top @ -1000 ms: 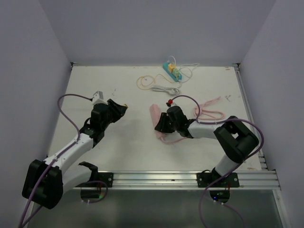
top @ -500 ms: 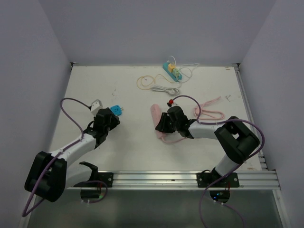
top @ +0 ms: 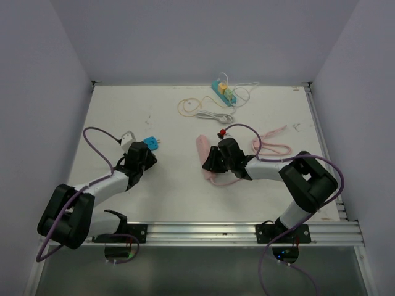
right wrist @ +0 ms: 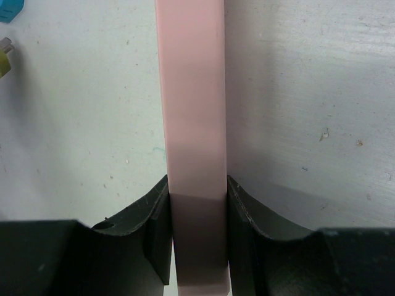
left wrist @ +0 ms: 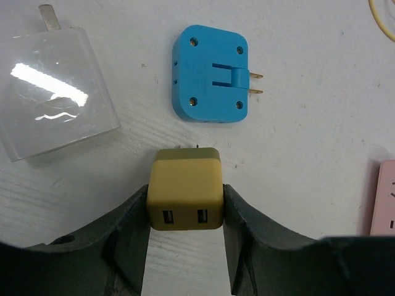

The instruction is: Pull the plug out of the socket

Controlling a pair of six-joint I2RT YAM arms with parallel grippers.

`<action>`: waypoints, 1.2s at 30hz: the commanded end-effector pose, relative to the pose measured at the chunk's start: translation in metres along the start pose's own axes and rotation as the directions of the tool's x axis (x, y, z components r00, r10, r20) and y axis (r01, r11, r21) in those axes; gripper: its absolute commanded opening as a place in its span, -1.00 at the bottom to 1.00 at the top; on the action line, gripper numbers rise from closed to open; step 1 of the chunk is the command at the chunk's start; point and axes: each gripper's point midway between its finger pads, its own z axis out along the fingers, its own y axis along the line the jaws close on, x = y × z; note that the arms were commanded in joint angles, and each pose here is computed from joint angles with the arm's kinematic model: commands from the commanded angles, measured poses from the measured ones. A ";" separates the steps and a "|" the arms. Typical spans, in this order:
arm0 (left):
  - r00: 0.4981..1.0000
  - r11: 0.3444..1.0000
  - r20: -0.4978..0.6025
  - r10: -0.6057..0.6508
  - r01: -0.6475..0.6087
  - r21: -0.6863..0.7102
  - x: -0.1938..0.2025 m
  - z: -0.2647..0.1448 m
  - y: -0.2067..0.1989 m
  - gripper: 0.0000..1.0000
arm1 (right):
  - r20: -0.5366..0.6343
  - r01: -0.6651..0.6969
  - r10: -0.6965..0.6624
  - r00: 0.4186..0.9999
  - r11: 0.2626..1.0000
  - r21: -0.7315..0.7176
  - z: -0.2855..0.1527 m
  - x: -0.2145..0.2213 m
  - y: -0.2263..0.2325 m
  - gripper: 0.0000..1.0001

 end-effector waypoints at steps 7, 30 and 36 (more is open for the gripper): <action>1.000 0.999 -0.003 -0.022 0.022 0.027 0.002 -0.007 0.000 0.57 | -0.224 0.045 0.024 0.974 0.953 0.301 -0.014 0.072 -0.089 -1.00; 0.942 0.982 0.310 0.131 -0.167 0.092 -0.157 -0.139 -0.050 1.00 | 0.026 -0.080 0.078 0.997 0.851 0.519 -0.083 -0.004 -0.136 -1.00; 0.884 0.973 0.415 0.214 -0.230 -0.012 -0.182 -0.164 -0.028 1.00 | 0.110 -0.166 0.125 0.986 0.804 0.572 -0.109 -0.035 -0.168 -1.00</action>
